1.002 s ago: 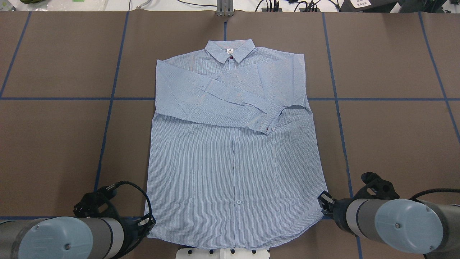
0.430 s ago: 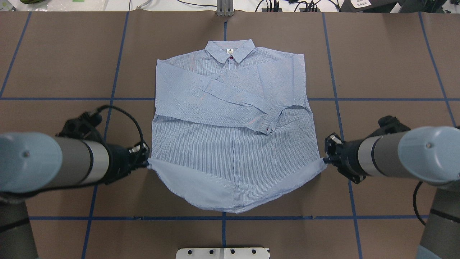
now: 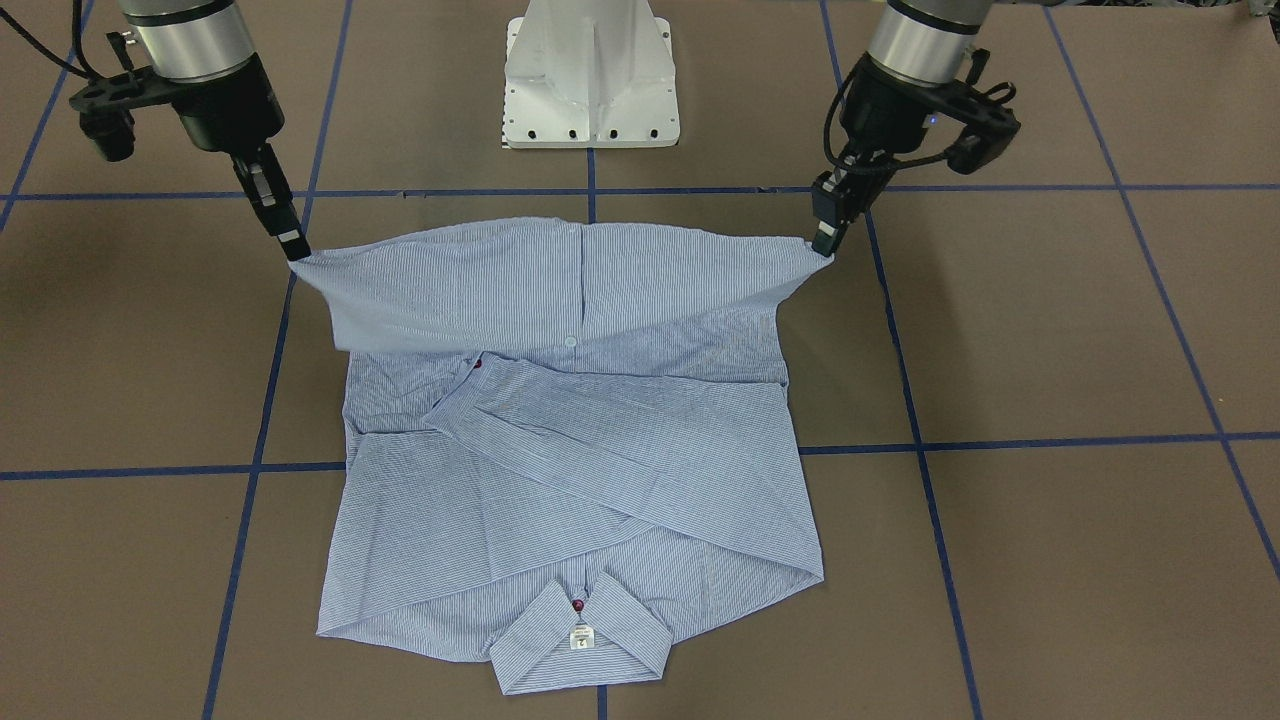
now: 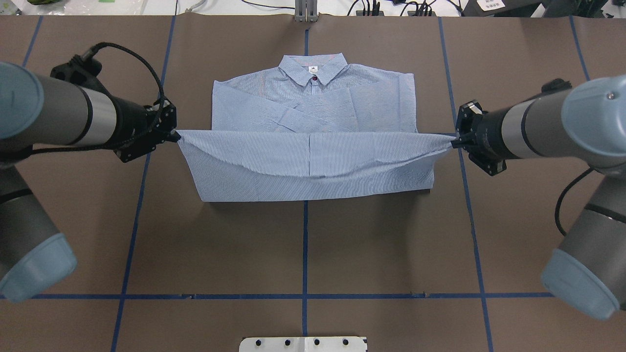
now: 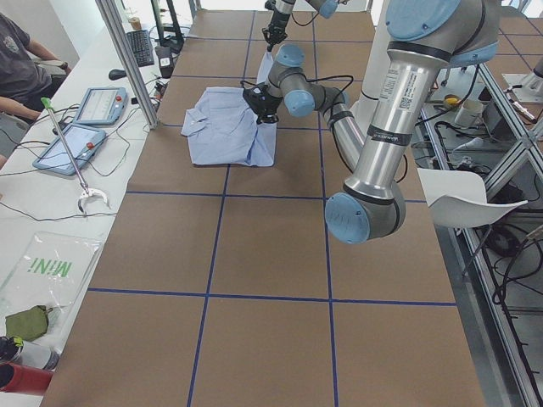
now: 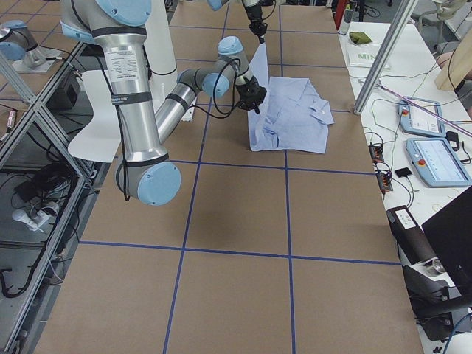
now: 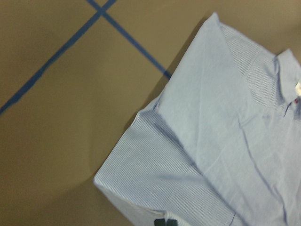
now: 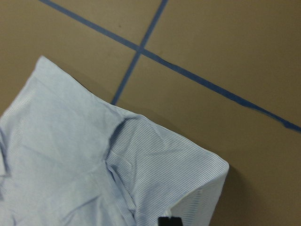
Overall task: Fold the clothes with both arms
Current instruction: 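Lay the hem down near the collar with both grippers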
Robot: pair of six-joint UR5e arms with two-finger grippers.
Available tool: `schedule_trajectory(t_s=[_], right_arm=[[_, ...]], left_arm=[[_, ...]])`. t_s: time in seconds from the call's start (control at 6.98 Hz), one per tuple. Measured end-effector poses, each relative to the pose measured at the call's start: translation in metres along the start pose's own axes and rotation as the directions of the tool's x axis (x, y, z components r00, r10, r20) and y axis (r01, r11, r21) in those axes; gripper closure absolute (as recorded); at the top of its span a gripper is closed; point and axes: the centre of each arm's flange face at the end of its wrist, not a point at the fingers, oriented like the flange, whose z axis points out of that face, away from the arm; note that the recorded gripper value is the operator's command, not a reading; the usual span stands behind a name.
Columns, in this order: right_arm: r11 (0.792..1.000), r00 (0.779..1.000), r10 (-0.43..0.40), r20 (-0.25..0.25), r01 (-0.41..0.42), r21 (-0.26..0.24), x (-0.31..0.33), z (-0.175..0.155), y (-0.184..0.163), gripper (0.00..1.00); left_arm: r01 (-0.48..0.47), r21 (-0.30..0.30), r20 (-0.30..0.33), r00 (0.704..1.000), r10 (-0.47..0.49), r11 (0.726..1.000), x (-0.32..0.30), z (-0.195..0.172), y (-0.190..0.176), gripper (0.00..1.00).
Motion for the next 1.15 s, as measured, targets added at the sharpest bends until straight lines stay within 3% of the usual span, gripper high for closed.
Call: schedule_trajectory(t_s=[0.29,0.43,0.86,1.15], right_arm=[[0.993,1.000,0.002,0.031,-0.006,0.115,-0.056,0.051,-0.005,1.00],[0.987,1.000,-0.019,0.018,0.016,0.157,-0.078,0.085,-0.003,1.00],[0.984,0.999,-0.046,0.025,0.041,0.175,-0.094,0.171,-0.018,1.00],[0.982,0.998,-0.053,0.019,0.049,0.183,-0.099,0.190,-0.024,1.00]], left_arm=[[0.008,0.031,-0.011,1.000,-0.008,0.999,0.027,0.043,-0.041,1.00],[0.008,0.041,-0.020,1.000,-0.007,0.999,0.035,0.071,-0.059,1.00],[0.012,0.063,-0.042,0.999,-0.009,0.998,0.056,0.165,-0.103,1.00],[0.008,0.101,-0.064,0.998,-0.002,0.995,0.072,0.211,-0.122,1.00]])
